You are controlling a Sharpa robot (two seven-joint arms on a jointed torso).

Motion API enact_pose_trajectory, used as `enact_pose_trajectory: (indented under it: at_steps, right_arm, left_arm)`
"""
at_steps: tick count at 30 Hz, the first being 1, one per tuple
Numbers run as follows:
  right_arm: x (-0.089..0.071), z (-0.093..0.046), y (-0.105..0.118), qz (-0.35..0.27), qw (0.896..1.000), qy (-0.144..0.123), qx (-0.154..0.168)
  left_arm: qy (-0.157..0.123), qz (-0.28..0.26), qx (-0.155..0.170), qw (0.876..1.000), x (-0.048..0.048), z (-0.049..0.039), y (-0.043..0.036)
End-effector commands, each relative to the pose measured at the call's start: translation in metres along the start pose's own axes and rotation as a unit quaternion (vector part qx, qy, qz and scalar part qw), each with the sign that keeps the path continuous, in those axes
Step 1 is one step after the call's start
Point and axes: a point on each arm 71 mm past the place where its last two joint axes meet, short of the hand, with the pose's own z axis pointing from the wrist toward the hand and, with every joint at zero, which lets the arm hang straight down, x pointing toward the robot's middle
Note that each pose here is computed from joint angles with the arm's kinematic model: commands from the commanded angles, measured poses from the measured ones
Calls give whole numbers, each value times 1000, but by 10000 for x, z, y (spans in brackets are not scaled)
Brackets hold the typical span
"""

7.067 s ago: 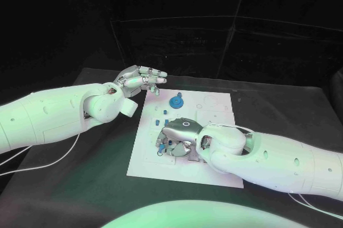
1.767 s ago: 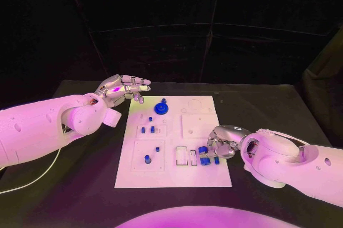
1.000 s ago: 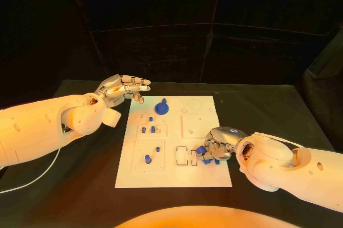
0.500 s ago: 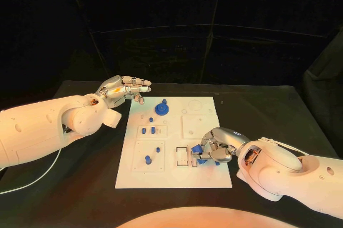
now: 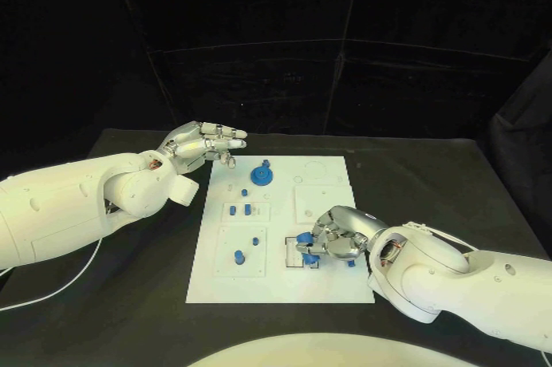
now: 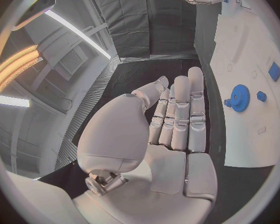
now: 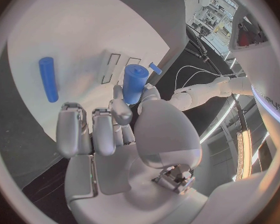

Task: Assemble the parts on the task board

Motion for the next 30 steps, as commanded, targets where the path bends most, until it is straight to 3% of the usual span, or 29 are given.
enact_pose_trajectory:
  at_steps: [1,7,22,30]
  right_arm:
    - [56,26,-25,7,999,33,35]
    - [109,90,-2,7,998,48,49]
    - [123,182,81,-2,999,23,42]
    - [135,192,98,-13,999,29,36]
  left_arm:
    - [7,-4,2,1000,18,7,-11]
    - [7,-4,2,1000,19,7,-11]
    - [8,-4,1,1000,25,10,-11]
    - [8,-4,1,1000,22,9,-10]
